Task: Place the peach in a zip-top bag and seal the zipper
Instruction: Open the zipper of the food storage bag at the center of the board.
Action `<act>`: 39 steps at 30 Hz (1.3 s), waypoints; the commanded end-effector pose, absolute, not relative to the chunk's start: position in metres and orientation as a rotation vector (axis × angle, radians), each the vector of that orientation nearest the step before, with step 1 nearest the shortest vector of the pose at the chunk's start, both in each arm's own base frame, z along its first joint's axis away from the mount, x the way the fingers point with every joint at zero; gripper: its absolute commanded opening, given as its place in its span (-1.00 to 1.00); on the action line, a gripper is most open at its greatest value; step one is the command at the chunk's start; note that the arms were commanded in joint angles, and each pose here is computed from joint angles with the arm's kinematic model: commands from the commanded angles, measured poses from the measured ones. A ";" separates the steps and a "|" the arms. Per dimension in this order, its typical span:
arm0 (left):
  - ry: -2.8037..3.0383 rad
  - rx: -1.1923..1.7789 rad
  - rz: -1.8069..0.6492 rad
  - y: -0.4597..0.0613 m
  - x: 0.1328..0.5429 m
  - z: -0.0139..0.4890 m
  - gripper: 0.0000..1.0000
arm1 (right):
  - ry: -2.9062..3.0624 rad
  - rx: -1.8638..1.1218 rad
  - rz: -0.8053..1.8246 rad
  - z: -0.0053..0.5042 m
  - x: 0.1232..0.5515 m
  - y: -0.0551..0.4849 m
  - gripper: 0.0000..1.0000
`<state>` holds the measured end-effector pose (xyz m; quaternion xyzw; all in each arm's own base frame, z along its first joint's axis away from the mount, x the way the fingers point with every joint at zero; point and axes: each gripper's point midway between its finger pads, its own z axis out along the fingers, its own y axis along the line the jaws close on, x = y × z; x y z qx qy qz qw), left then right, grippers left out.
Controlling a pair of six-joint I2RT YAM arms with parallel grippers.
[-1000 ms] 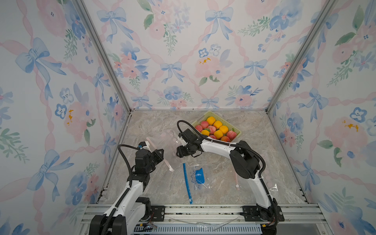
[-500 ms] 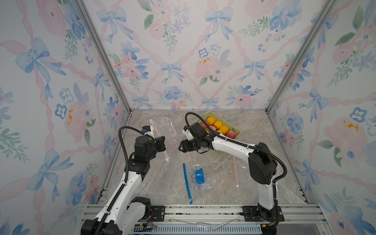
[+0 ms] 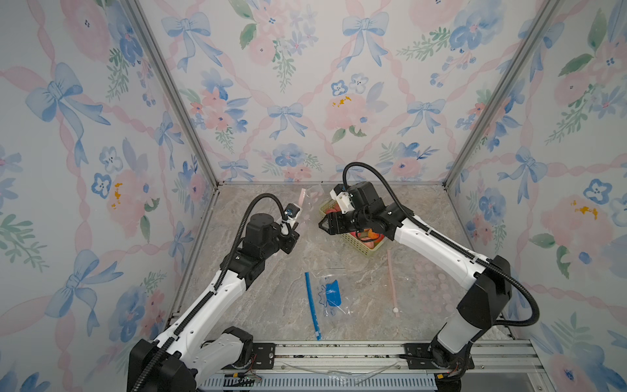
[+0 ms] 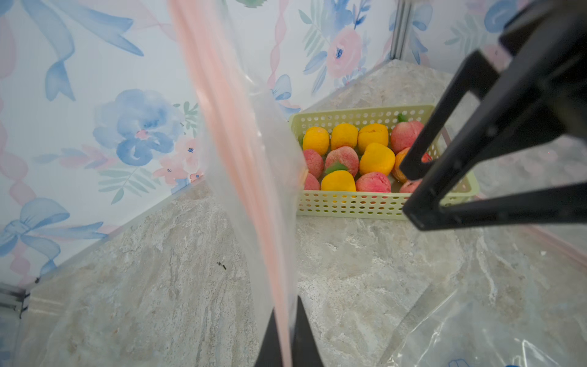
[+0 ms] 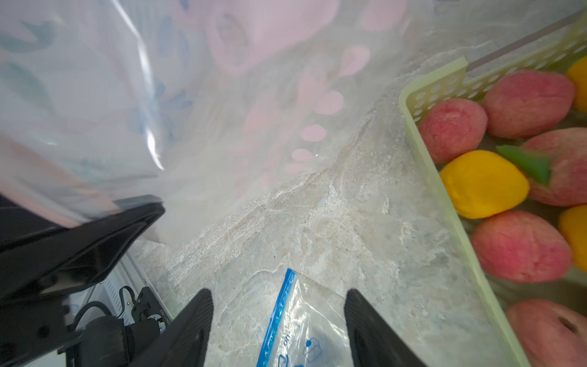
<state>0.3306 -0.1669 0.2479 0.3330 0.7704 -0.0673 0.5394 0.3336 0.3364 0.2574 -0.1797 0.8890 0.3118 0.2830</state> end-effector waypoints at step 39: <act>1.301 1.452 0.085 -0.205 0.294 0.283 -1.00 | 2.200 -1.076 0.825 0.281 0.258 0.339 0.12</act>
